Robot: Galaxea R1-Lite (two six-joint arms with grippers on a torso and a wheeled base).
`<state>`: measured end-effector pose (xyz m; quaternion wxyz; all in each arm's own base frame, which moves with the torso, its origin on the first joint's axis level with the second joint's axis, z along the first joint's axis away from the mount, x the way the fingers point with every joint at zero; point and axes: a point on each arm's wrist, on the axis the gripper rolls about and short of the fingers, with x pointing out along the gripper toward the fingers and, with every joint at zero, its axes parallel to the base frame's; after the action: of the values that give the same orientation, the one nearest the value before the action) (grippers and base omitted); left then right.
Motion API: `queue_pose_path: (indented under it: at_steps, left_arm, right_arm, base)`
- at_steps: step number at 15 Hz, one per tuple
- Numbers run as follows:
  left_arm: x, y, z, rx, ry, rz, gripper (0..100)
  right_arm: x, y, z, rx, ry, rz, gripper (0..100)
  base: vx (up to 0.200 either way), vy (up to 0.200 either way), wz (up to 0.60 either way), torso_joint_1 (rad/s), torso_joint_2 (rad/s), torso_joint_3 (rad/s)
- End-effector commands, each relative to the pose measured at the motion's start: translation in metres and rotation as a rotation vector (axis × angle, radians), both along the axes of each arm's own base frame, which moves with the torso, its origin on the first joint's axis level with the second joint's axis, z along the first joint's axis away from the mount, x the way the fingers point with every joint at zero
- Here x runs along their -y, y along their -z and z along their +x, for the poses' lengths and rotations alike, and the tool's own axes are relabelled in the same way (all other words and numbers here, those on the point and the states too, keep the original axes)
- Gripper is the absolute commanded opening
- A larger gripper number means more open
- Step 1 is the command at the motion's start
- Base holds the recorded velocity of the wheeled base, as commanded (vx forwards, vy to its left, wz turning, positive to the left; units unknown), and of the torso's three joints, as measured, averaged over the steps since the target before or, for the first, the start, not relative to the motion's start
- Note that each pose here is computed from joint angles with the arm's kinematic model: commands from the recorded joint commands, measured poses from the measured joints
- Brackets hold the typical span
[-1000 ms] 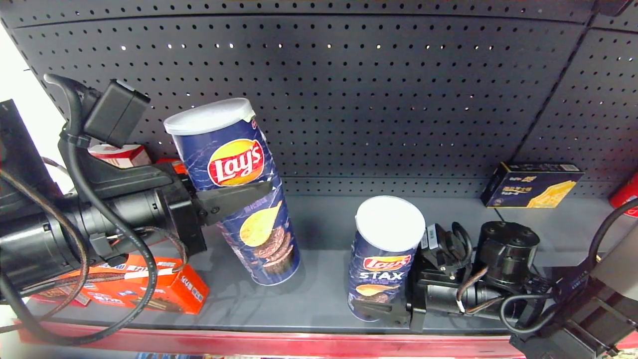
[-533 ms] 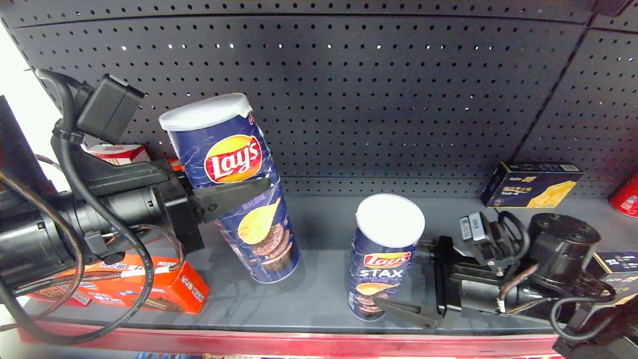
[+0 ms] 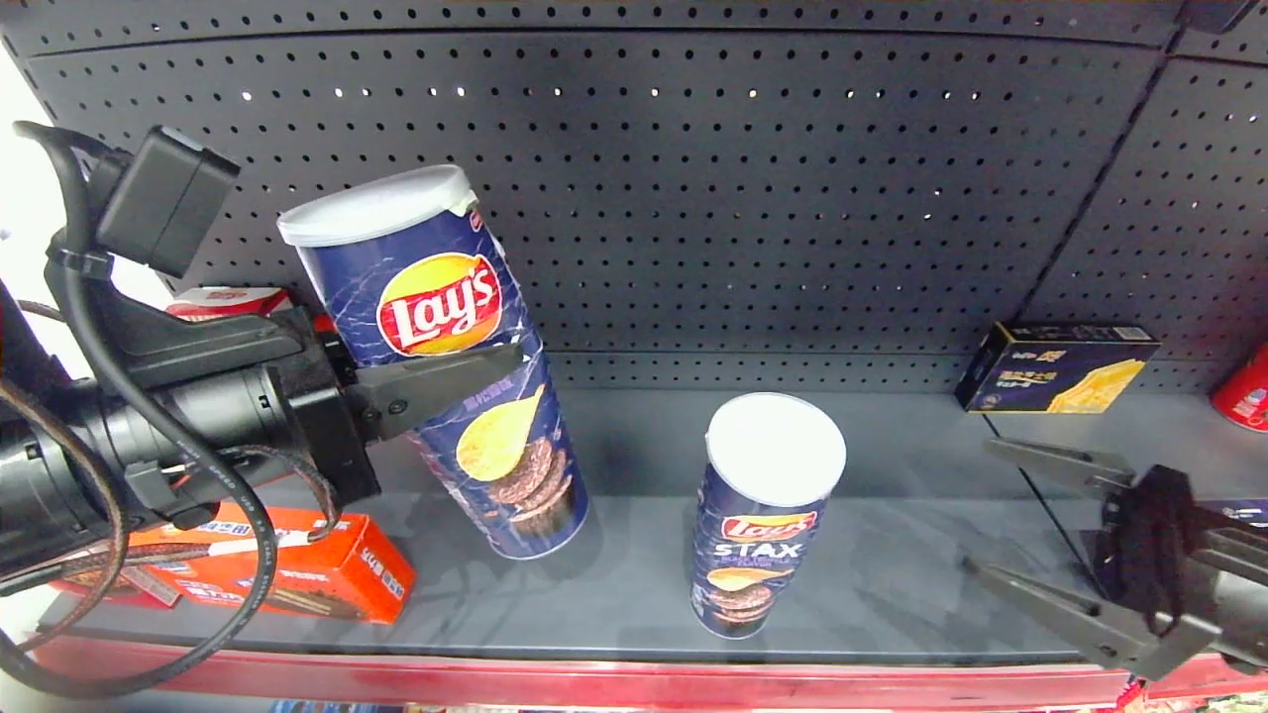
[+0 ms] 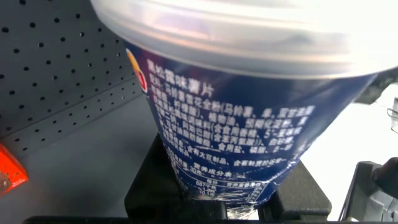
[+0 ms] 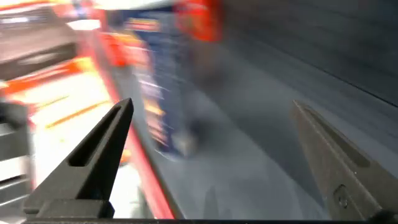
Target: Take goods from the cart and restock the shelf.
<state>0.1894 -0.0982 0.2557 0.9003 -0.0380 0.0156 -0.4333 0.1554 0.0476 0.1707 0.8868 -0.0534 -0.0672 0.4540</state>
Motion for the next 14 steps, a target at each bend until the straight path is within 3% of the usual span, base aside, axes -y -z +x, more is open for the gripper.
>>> queue_pose_path:
  at_steps: [1,4,5,7,10,13,14]
  left_arm:
    - [-0.002,-0.003,-0.005,0.013,0.004,-0.006,0]
    - [-0.002,-0.003,-0.005,0.019,0.004,-0.005,0]
    - [-0.002,-0.002,-0.005,0.014,0.005,-0.002,0]
    - [-0.001,0.000,-0.006,0.010,0.010,0.002,0]
    - [0.000,0.002,-0.007,0.019,0.016,0.016,0]
    - [-0.002,0.001,-0.011,0.031,0.017,0.020,0]
    - [-0.002,0.002,-0.011,0.031,0.017,0.020,0]
  right_arm:
    - [0.036,0.005,-0.058,0.020,0.283,0.017,100]
    - [0.044,0.023,-0.090,-0.053,0.529,0.023,100]
    - [0.046,0.035,-0.108,-0.115,0.711,0.022,100]
    - [0.046,0.052,-0.130,-0.163,0.837,0.016,100]
    - [0.041,0.088,-0.172,-0.191,0.976,0.091,100]
    - [0.047,0.088,-0.171,-0.178,1.228,0.141,100]
    - [0.048,0.089,-0.171,-0.198,1.250,0.177,100]
  base:
    - [0.000,0.000,0.00,0.000,0.00,0.000]
    - [0.000,0.000,0.00,0.000,0.00,0.000]
    - [0.000,0.000,0.00,0.000,0.00,0.000]
    - [0.000,0.000,0.00,0.000,0.00,0.000]
    - [0.000,0.000,0.00,0.000,0.00,0.000]
    - [0.000,0.000,0.00,0.000,0.00,0.000]
    - [0.000,0.000,0.00,0.000,0.00,0.000]
